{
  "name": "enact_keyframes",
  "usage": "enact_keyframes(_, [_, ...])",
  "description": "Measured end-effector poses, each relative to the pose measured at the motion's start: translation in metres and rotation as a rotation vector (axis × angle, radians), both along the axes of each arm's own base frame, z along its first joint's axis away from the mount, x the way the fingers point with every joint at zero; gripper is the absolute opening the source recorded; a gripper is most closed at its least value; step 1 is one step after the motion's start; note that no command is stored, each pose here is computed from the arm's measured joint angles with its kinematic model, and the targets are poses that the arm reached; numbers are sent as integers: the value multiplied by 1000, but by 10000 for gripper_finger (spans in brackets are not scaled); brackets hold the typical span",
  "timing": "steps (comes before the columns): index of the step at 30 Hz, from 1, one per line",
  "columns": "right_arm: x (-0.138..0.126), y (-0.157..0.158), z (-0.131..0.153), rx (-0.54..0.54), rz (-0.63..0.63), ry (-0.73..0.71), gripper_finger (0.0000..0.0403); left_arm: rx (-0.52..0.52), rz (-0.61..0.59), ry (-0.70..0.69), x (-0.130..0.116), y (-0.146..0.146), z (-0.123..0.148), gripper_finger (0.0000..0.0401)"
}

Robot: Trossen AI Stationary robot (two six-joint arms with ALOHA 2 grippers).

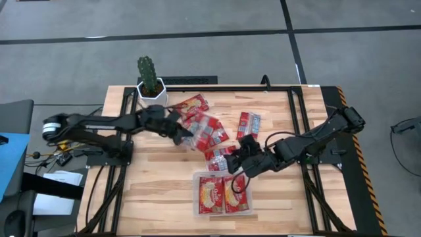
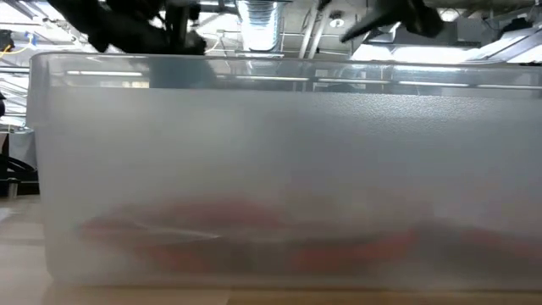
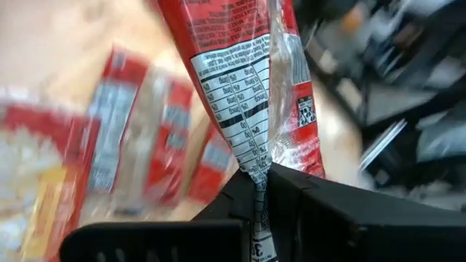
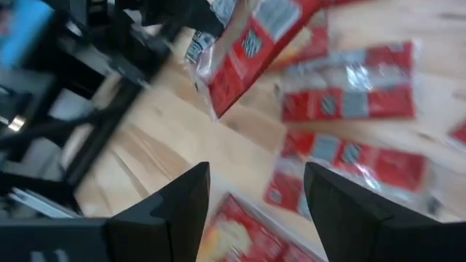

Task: Sort popcorn bags into baskets
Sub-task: Put the red popcorn bag into the transparent bin

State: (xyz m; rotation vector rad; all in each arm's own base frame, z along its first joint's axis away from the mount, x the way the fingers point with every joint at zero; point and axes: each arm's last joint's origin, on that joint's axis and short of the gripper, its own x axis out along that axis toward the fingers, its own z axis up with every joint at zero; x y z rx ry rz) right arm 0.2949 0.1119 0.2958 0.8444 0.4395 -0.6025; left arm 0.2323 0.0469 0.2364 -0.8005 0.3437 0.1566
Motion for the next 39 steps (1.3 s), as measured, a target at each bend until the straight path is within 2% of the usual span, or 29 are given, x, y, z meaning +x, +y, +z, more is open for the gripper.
enact_keyframes(6, [17, -12, 15, -50, -10, -157, 244, 27, 69, -247, -18, -11, 41, 1])
enact_keyframes(9, [25, -22, 24, -93, -6, -230, 244, 36, 72, -312, -23, -16, 51, 1])
enact_keyframes(15, [37, -45, 36, -180, -8, -312, 244, 26, 50, -345, -22, -29, 54, 1])
enact_keyframes(28, [45, -73, 40, -182, 68, -335, 239, 44, 64, -365, -21, -38, 56, 0])
enact_keyframes(34, [47, -80, 42, -195, 106, -342, 177, 46, 71, -401, -21, -37, 60, 0])
enact_keyframes(39, [47, -80, 43, -207, 120, -351, 74, 47, 74, -400, -21, -38, 60, 3])
